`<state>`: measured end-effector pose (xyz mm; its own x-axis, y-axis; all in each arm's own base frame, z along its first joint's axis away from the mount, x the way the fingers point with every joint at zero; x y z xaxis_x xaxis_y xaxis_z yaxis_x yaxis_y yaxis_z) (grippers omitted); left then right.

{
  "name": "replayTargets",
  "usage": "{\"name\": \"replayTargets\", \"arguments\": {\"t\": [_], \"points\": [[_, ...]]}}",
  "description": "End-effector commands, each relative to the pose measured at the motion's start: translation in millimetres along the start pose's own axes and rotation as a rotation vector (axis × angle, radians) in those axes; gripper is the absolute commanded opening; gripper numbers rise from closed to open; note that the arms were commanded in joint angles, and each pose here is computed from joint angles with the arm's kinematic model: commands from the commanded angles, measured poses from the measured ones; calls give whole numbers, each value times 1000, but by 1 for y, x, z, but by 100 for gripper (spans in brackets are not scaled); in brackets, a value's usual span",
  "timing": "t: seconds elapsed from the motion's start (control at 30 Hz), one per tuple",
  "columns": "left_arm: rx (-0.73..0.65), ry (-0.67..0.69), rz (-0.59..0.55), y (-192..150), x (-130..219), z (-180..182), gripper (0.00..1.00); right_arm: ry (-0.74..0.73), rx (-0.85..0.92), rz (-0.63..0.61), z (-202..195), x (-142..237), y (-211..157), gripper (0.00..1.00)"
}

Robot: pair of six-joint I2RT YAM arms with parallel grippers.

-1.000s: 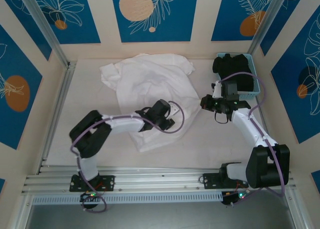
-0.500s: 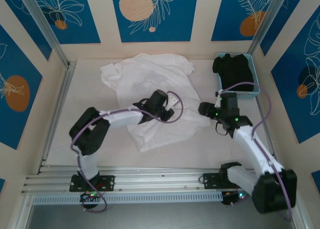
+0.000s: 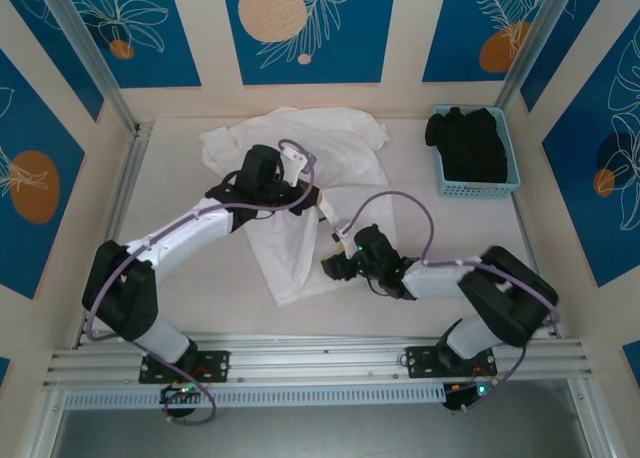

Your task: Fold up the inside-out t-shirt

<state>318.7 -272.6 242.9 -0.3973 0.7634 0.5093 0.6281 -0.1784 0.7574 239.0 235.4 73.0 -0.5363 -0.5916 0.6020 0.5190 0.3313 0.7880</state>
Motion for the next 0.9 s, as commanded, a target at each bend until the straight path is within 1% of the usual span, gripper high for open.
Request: {"name": "replayTargets", "arguments": {"t": [0.0, 0.1, 0.17, 0.33, 0.47, 0.6, 0.7, 0.77, 0.83, 0.87], "points": [[33, -86, -4, 15, 25, -22, 0, -63, 113, -205, 3, -16, 43, 58], [50, -126, -6, 22, 33, -32, 0, -135, 187, -211, 8, -37, 42, 53], [47, -140, 1, 24, 37, -36, 0, -179, 188, -217, 3, -46, 42, 50], [64, -172, -25, 34, 55, -50, 0, -273, 260, -226, -3, -65, 51, 46], [53, -241, -46, 40, 69, -69, 0, -320, 277, -233, -10, -77, 58, 46], [10, -285, -52, 40, 83, -81, 0, -250, 206, -253, -18, -75, 69, 46], [-20, -312, -61, 40, 88, -88, 0, -221, 183, -237, -22, -77, 77, 47], [-32, -337, -68, 43, 88, -93, 0, -214, 176, -215, -21, -84, 81, 49], [-41, -364, -84, 49, 87, -100, 0, -257, 169, -179, -23, -94, 83, 52], [-53, -385, -95, 55, 88, -107, 0, -283, 163, -166, -25, -98, 84, 56]]}}
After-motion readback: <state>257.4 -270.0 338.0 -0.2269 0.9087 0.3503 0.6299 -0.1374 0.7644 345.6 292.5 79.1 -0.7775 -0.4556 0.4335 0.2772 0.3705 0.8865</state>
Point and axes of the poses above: each hand's point on the last joint's axis, 136 mm out from that joint toward the fingers, its own x axis back along the fingers, its own z axis along the line the jaws close on, y = z × x, the point moved 5 cm from there along x, back along the fingers, and after that the axes turned 1 degree about x, right-handed, at the moved point
